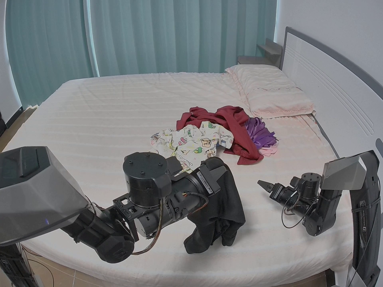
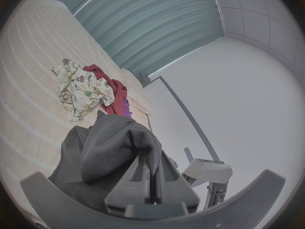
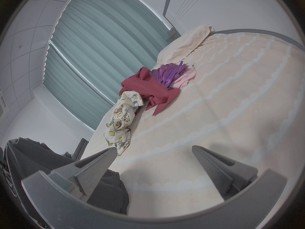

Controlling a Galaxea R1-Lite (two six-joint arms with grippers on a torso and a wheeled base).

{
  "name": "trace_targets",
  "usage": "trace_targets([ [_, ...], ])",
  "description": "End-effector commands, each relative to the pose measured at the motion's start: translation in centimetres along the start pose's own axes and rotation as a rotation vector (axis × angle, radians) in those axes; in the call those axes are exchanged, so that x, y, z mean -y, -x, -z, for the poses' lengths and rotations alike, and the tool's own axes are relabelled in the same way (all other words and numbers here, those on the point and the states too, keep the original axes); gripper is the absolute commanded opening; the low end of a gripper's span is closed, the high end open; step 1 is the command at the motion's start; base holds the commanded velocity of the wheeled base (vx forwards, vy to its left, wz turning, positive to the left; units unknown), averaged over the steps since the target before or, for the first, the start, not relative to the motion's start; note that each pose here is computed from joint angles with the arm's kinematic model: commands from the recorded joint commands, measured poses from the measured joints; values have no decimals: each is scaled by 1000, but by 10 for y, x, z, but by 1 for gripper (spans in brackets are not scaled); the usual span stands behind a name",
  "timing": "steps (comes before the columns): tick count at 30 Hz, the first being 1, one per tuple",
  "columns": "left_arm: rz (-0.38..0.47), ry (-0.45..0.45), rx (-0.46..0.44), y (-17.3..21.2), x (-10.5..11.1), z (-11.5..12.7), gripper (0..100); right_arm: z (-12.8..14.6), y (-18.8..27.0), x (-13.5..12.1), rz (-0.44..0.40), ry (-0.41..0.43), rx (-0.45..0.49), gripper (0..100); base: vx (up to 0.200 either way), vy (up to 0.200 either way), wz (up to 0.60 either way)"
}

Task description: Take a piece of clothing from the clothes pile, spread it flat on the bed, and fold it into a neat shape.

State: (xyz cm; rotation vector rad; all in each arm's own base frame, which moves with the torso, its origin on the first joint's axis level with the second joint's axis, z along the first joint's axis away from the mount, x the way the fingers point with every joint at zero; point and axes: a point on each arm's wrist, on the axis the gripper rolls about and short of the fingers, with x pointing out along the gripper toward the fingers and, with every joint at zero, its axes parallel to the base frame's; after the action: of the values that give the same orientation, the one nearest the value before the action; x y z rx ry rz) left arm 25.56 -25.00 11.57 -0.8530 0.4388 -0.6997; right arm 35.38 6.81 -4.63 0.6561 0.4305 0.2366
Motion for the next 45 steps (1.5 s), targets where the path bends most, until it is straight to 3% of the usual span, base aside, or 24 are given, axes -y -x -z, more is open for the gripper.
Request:
trace_targets([
  [1, 4, 0, 5, 0, 1, -1, 0, -1, 0, -1, -8, 2, 10, 100, 0, -200, 0],
  [7, -20, 1, 11, 3, -4, -2, 0, 2, 0, 0, -3, 1, 2, 100, 0, -133, 0],
  [11, -92, -7, 0, 15, -22, -7, 0, 2, 0, 1, -1, 1, 0, 100, 0, 0, 0],
  [13, -209, -75, -11, 27, -52, -19, 0, 3, 0, 1, 1, 2, -2, 100, 0, 0, 0],
  [14, -214, -80, -12, 28, -53, -20, 0, 3, 0, 1, 1, 0, -2, 100, 0, 0, 0],
  [15, -278, -120, -29, 36, -68, -22, 0, 3, 0, 2, 2, 1, -4, 100, 0, 0, 0],
  [20, -400, -214, -87, 50, -88, -27, 0, 9, 0, 3, 12, 6, -15, 100, 0, 0, 0],
  [28, -474, -269, -94, 63, -99, -41, 0, 9, -1, 3, 19, 7, -12, 100, 0, 0, 0],
  [37, -637, -341, -219, 78, -130, -45, 0, 11, -1, 5, 23, 8, -17, 100, 0, 0, 0],
  [45, -723, -363, -305, 81, -164, -38, 0, 11, -1, 5, 24, 7, -19, 100, 0, 0, 0],
])
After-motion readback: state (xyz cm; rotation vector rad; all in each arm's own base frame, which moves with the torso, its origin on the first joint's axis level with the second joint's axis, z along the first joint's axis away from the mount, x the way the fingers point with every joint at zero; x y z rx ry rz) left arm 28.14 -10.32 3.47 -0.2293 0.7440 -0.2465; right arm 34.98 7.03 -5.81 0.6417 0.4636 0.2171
